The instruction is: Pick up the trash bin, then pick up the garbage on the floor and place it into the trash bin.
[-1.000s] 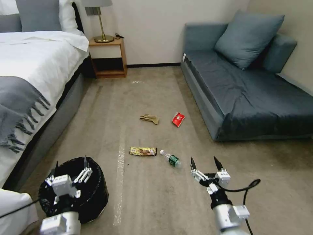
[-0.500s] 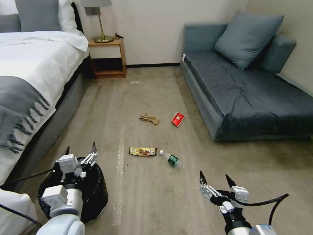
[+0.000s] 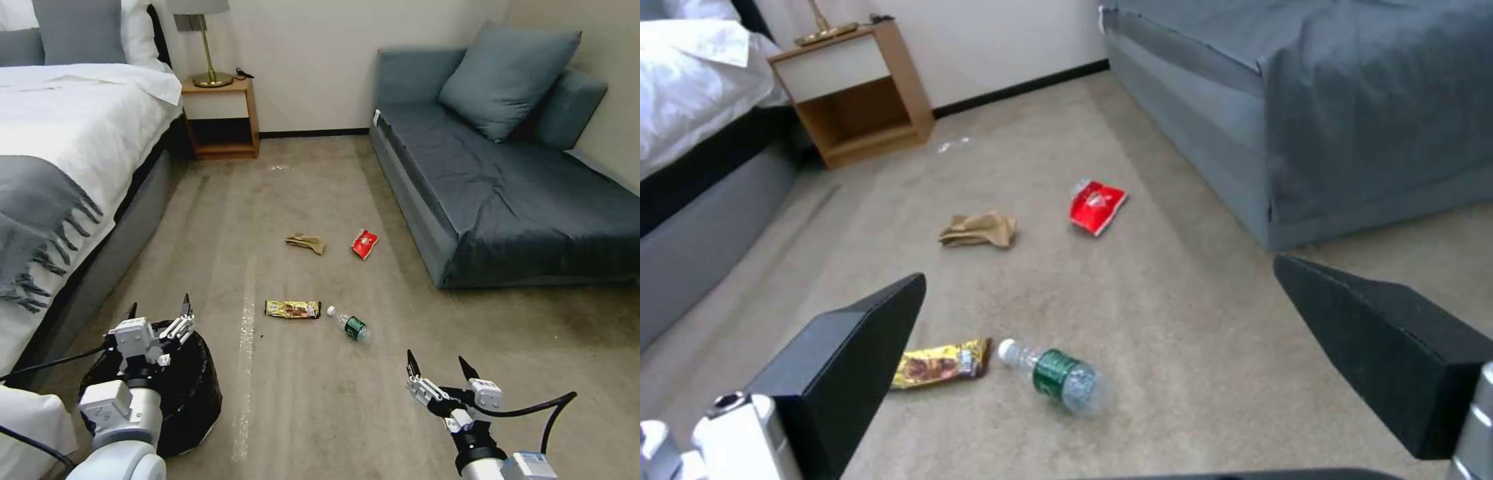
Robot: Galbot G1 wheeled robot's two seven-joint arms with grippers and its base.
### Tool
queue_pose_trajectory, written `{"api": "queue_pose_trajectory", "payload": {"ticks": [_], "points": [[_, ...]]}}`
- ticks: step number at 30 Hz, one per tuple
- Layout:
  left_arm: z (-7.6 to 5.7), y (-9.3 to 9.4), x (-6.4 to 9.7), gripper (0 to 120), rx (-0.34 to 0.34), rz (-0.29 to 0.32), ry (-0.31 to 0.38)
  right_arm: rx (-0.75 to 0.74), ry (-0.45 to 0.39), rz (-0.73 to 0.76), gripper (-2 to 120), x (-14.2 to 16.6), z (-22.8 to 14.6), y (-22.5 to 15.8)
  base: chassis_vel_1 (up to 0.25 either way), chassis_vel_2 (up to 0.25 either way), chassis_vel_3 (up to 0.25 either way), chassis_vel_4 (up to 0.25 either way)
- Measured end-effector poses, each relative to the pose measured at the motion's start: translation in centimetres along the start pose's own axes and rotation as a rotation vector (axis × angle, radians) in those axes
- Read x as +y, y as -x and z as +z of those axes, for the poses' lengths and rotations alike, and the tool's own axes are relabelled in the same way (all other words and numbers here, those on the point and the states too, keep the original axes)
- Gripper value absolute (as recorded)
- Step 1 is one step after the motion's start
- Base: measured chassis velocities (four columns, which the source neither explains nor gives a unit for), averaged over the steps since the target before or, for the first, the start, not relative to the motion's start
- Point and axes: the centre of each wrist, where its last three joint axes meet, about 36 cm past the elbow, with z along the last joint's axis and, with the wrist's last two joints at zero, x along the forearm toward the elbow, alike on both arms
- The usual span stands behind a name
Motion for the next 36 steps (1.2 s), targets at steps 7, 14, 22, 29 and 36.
{"api": "queue_pose_trajectory", "payload": {"ticks": [7, 14, 22, 29, 36], "points": [[-1.1, -1.0, 0.4, 91, 0.006, 0.000, -0.002, -0.003, 0.001, -0.001, 100, 0.1, 0.4, 0.4, 0.000, 0.000, 0.000, 0.000], [-1.6, -2.3, 0.6, 91, 0.056, -0.028, 0.009, 0.006, -0.012, -0.012, 100, 0.3, 1.2, 1.0, 0.000, 0.000, 0.000, 0.000], [-1.4, -1.9, 1.1, 93, 0.119, -0.047, -0.021, 0.024, -0.033, -0.020, 100, -0.2, 2.3, 1.5, 0.000, 0.000, 0.000, 0.000], [-0.2, -0.2, 2.4, 94, 0.208, -0.048, -0.004, 0.017, -0.040, -0.024, 100, -0.4, 2.1, 1.7, 0.000, 0.000, 0.000, 0.000], [1.4, 1.4, 5.3, 94, 0.286, -0.065, 0.047, 0.022, -0.050, -0.021, 100, -0.6, 2.4, 2.1, 0.000, 0.000, 0.000, 0.000]]}}
